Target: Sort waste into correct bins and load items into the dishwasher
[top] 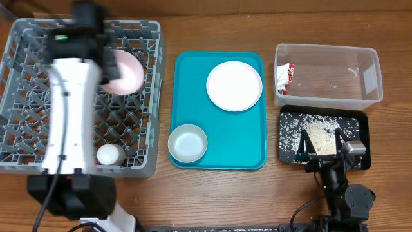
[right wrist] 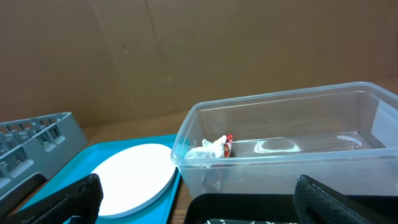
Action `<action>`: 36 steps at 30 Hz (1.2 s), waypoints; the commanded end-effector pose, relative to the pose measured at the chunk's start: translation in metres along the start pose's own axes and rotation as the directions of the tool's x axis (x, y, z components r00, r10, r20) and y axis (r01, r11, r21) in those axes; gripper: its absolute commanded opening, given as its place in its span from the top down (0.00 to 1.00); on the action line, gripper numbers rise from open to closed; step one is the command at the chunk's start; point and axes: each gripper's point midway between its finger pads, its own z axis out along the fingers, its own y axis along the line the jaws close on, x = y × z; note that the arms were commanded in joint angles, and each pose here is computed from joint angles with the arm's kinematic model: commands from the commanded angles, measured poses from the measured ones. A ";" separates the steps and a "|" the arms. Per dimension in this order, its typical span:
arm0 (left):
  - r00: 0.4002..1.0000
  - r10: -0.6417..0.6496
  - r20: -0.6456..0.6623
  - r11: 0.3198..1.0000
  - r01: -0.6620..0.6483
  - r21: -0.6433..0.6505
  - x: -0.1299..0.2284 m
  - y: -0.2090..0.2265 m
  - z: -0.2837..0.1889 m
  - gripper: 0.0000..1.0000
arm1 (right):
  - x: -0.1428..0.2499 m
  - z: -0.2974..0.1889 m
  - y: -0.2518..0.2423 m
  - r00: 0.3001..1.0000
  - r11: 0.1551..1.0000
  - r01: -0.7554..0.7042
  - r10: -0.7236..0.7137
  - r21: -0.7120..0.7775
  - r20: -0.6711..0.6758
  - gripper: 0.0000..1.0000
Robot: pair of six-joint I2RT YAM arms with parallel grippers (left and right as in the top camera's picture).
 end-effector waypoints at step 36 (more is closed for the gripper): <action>0.944 0.230 0.236 0.679 0.019 -0.734 -0.003 -0.015 0.028 0.96 | 0.001 0.000 -0.002 1.000 1.000 0.008 -0.008 0.007 0.008 0.00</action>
